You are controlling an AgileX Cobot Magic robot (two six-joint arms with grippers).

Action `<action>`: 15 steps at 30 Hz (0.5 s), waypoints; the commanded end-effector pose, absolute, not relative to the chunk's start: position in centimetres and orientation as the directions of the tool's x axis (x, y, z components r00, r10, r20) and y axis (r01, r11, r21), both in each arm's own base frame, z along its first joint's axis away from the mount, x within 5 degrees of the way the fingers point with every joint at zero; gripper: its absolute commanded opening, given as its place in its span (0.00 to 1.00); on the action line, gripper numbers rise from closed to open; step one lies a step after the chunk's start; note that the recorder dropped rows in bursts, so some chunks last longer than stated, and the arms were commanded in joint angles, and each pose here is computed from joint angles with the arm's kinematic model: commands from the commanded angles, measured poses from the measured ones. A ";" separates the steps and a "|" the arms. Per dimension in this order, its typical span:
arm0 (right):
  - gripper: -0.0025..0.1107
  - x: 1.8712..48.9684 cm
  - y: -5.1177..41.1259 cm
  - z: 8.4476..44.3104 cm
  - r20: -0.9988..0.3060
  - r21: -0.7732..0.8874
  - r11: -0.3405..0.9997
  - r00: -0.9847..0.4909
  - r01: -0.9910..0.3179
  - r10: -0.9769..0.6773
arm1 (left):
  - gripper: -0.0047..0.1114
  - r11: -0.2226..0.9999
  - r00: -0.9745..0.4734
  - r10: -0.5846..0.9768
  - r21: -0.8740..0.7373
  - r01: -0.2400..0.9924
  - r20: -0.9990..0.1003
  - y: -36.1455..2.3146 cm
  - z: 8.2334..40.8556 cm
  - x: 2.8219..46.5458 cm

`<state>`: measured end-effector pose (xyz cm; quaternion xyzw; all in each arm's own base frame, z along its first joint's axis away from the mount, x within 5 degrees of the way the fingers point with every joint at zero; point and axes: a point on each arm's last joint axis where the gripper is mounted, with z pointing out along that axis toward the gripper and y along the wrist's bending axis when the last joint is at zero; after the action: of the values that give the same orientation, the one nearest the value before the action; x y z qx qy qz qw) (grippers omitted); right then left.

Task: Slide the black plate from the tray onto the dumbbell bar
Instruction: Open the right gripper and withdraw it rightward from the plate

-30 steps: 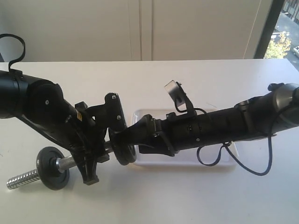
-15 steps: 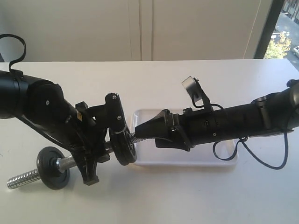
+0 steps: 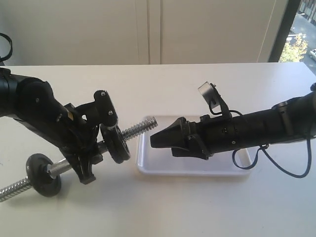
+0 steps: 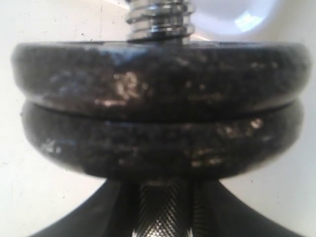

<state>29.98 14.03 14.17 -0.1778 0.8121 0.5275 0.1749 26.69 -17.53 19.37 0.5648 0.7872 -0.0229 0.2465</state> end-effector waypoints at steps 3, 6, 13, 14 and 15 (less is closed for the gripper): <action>0.95 30.1 13.9 14.6 -0.483 0.791 0.376 -0.870 -0.483 -0.101 | 0.04 0.404 -0.251 0.848 0.261 0.877 -0.468 -18.2 19.4 27.7; 0.95 30.1 13.9 14.6 -0.483 0.791 0.376 -0.870 -0.483 -0.101 | 0.04 0.399 -0.262 0.855 0.245 0.884 -0.448 -18.3 18.5 27.9; 0.95 30.1 13.9 14.6 -0.485 0.791 0.375 -0.869 -0.484 -0.099 | 0.04 0.396 -0.272 0.861 0.230 0.889 -0.431 -18.4 17.7 28.0; 0.95 30.1 13.9 14.6 -0.485 0.791 0.375 -0.869 -0.484 -0.099 | 0.04 0.396 -0.271 0.860 0.232 0.889 -0.432 -18.4 17.7 28.0; 0.95 30.1 13.9 14.6 -0.487 0.790 0.375 -0.868 -0.486 -0.100 | 0.04 0.396 -0.271 0.860 0.232 0.889 -0.432 -18.4 17.7 28.0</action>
<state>29.98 14.03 14.17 -0.1778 0.8121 0.5275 0.1749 27.62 -18.07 16.81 0.5623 0.7953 -0.0239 0.2251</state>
